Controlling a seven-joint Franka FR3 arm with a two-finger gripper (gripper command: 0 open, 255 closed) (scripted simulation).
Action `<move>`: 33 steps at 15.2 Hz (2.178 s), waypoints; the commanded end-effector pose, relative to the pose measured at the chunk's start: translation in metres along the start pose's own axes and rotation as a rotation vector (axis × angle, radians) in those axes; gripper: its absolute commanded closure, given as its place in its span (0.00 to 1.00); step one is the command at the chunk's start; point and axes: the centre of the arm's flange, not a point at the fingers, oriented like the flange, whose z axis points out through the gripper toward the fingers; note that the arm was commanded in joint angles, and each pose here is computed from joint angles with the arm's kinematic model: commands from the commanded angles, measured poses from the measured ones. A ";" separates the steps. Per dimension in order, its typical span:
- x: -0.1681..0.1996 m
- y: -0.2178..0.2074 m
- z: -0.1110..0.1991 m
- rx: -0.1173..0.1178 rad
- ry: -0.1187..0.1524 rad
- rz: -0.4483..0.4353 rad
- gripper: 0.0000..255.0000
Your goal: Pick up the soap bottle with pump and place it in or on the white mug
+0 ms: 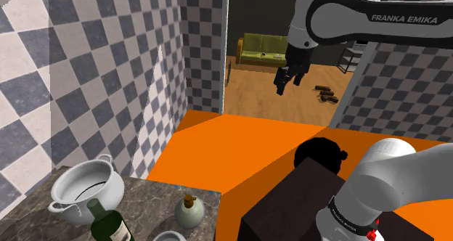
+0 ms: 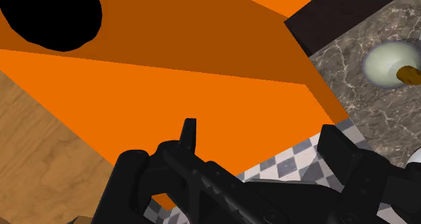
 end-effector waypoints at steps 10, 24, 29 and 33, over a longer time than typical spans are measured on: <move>0.023 -0.085 0.078 0.019 -0.034 -0.014 0.00; 0.052 -0.220 0.198 0.048 -0.088 -0.035 0.00; 0.060 -0.270 0.240 0.059 -0.107 -0.043 0.00; 0.066 -0.310 0.273 0.067 -0.122 -0.049 0.00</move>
